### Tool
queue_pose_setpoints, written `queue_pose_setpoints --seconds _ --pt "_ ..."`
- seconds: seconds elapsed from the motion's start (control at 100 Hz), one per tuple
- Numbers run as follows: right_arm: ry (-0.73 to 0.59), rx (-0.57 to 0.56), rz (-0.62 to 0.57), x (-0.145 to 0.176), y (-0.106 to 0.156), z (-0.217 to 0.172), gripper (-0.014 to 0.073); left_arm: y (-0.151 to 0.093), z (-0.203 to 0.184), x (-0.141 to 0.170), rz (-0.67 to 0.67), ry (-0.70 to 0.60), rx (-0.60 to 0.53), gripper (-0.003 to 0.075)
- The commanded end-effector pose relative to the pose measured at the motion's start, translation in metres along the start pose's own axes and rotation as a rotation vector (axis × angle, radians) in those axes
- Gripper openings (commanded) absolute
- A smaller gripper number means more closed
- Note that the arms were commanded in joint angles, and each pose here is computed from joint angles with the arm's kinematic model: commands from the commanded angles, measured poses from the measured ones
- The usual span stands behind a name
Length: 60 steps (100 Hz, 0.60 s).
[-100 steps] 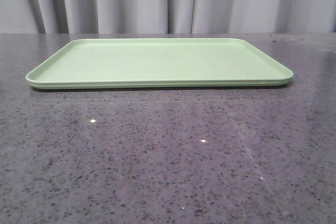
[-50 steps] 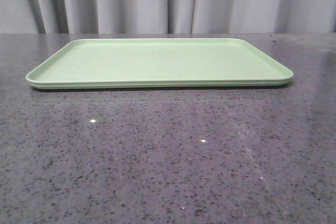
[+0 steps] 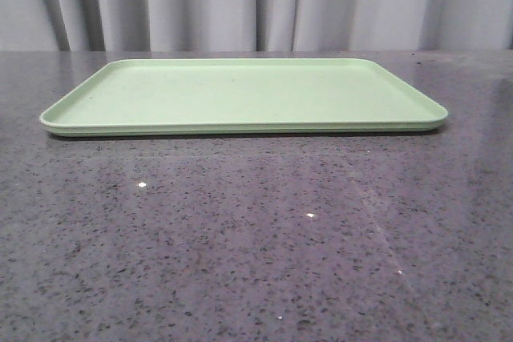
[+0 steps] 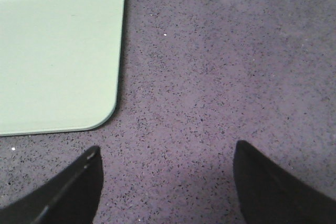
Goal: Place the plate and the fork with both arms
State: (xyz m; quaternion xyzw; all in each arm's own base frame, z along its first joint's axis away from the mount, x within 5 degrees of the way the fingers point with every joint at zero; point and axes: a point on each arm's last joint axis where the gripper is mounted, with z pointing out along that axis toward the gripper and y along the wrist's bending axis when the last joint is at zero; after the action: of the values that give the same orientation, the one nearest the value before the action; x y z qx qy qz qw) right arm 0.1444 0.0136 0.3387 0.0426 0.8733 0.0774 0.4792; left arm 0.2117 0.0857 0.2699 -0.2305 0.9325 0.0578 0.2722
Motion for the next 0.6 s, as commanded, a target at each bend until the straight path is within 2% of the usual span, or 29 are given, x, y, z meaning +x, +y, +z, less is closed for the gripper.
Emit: queue_pose_setpoints --seconds 0.0,0.33,0.59 --pt "-0.093 -0.013 -0.015 -0.015 0.003 -0.006 0.0526 -0.002 -0.023 -0.015 -0.012 -0.109 0.026 -0.002" --pt "-0.093 -0.013 -0.015 -0.015 0.003 -0.006 0.0526 -0.01 -0.064 -0.043 -0.086 -0.248 0.127 -0.002" --pt "-0.093 -0.013 -0.015 -0.015 0.003 -0.006 0.0526 -0.045 -0.087 -0.06 -0.058 -0.357 0.315 -0.002"
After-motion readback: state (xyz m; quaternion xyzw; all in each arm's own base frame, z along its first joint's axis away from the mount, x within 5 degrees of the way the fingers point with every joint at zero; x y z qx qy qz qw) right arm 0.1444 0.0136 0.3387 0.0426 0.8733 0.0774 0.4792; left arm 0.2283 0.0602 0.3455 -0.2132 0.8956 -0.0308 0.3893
